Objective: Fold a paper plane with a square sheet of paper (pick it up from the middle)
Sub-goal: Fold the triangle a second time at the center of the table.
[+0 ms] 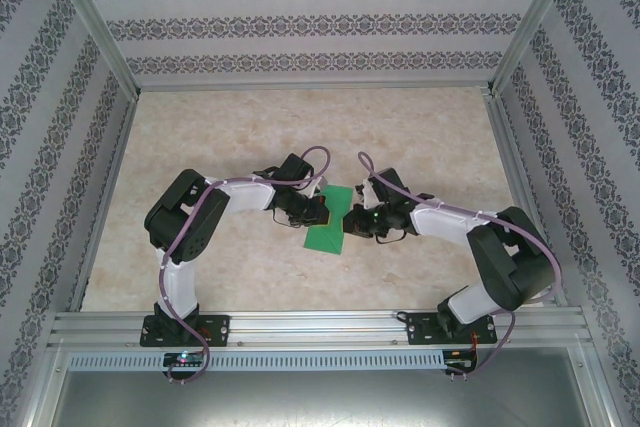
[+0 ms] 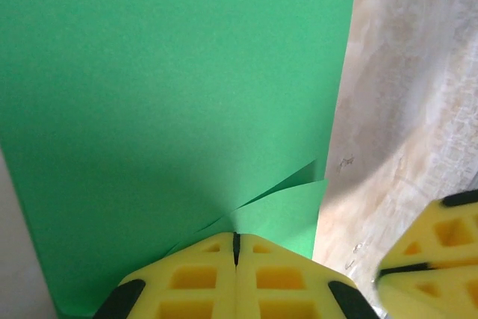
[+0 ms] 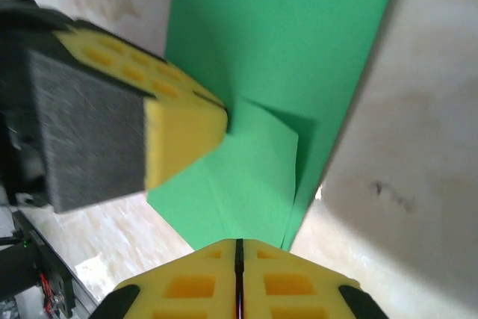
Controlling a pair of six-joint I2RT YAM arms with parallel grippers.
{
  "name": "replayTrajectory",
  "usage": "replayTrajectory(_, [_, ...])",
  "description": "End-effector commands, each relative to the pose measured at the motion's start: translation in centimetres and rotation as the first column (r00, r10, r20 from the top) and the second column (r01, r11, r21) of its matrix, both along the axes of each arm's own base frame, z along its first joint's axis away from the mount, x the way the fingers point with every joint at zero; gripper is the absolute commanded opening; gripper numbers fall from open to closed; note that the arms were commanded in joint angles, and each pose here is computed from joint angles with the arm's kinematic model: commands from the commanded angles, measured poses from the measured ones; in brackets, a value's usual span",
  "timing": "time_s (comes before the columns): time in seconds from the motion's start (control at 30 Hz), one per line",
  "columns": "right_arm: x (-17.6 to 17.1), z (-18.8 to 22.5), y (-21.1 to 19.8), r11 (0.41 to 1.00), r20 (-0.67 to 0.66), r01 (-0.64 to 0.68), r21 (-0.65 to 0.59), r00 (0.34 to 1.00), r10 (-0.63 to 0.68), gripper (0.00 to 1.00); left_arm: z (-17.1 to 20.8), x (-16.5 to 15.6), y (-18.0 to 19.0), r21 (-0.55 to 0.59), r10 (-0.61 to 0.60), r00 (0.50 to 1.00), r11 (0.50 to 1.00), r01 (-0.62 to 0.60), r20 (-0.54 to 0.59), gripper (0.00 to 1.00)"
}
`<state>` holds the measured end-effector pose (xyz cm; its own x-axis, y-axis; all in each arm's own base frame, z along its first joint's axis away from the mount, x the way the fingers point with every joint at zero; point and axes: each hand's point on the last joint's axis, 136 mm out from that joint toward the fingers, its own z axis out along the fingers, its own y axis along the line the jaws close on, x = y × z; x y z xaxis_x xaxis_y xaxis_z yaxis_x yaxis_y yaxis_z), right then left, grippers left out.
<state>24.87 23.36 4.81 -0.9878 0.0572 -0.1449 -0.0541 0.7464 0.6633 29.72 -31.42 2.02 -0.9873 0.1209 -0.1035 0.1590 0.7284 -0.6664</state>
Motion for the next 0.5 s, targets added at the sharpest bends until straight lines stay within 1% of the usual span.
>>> replayTrajectory(0.0, [1.5, 0.4, -0.5, 0.999, 0.040, -0.018, -0.038, 0.999, 0.020, 0.16, -1.4, 0.2, 1.6, 0.084, 0.015, 1.000, 0.996, -0.014, -0.013, 0.07])
replayTrajectory(0.2, [3.5, 0.2, -0.6, 0.998, 0.056, -0.040, -0.054, 0.997, 0.044, 0.25, -0.4, 0.5, 1.1, 0.062, 0.004, 1.000, 0.998, -0.004, -0.006, 0.08])
replayTrajectory(0.23, [3.7, -0.2, -0.7, 0.997, 0.052, -0.047, -0.065, 0.997, 0.050, 0.25, -0.3, 0.6, 1.1, 0.060, 0.004, 1.000, 0.998, -0.004, -0.005, 0.08])
replayTrajectory(0.47, [4.1, -1.2, 0.3, 0.995, 0.020, -0.089, -0.041, 0.996, 0.089, 0.26, 0.4, 0.7, 0.8, 0.041, 0.001, 1.000, 0.999, -0.001, -0.002, 0.09])
